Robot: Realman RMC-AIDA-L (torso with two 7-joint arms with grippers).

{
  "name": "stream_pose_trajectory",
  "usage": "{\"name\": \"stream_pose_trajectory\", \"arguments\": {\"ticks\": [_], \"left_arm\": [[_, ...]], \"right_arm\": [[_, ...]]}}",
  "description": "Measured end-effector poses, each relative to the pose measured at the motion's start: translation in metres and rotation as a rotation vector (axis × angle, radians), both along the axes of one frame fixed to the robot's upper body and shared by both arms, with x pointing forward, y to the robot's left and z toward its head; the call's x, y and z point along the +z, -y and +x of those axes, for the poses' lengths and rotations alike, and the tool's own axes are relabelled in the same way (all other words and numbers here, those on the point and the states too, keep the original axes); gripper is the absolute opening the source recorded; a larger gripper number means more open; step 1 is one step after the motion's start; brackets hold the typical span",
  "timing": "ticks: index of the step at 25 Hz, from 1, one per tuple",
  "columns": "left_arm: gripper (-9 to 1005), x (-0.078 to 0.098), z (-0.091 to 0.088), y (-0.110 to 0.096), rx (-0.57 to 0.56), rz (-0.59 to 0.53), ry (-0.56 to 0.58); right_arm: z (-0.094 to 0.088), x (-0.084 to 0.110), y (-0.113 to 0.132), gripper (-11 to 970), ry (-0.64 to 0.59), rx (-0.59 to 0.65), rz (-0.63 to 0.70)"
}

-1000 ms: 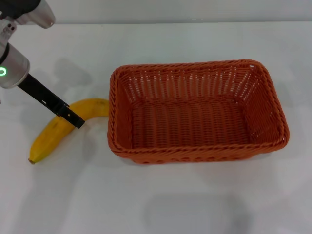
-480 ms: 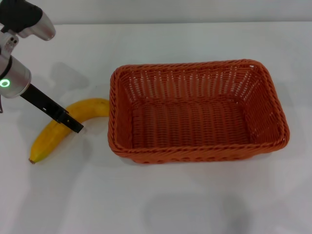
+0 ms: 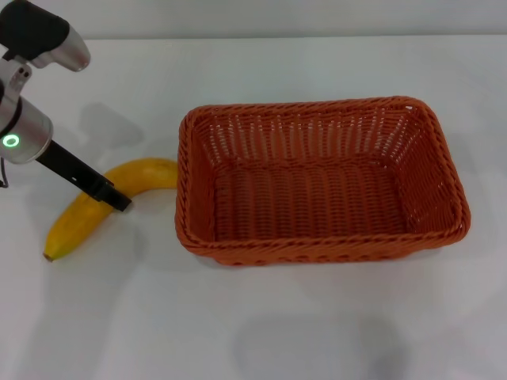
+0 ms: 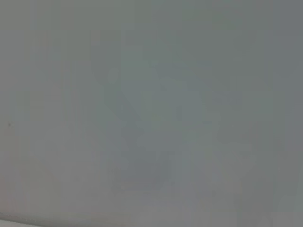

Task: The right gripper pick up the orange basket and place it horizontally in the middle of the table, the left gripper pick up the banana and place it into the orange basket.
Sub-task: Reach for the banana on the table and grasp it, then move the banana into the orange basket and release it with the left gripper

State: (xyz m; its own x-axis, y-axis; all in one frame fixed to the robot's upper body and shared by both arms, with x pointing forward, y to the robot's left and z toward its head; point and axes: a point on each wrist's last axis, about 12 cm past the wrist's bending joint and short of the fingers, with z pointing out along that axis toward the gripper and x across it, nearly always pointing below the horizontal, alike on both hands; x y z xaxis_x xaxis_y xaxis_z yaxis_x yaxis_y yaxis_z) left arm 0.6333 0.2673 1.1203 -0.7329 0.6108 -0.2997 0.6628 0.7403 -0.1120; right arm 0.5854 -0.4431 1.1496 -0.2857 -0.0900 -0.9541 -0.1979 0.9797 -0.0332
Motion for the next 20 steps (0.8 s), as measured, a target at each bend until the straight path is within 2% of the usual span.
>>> {"name": "stream_pose_trajectory", "arguments": {"ticks": [3,6,11,13,16,20], "left_arm": [[509,0.005,0.003,-0.005,0.027,-0.010,0.023],[505,0.023,0.008,-0.019,0.079,-0.010,0.066],[498,0.074,0.012,-0.053,0.203,0.029,0.166],[495,0.094,0.013,-0.057,0.207,0.029,0.197],[508,0.116,0.018,-0.043,0.130,-0.008,0.203],[526,0.138,0.031,0.003,-0.046,-0.060,0.193]], "right_arm": [[-0.001,-0.001,0.001,821,-0.002,-0.003,0.002],[-0.003,-0.002,0.002,820,-0.004,-0.007,0.004],[-0.006,-0.003,0.004,819,-0.009,-0.010,0.004],[-0.007,-0.004,0.005,819,-0.009,-0.014,0.005],[-0.007,-0.003,0.005,819,-0.006,-0.013,0.004],[-0.005,-0.001,0.004,819,0.003,-0.005,-0.002]]}}
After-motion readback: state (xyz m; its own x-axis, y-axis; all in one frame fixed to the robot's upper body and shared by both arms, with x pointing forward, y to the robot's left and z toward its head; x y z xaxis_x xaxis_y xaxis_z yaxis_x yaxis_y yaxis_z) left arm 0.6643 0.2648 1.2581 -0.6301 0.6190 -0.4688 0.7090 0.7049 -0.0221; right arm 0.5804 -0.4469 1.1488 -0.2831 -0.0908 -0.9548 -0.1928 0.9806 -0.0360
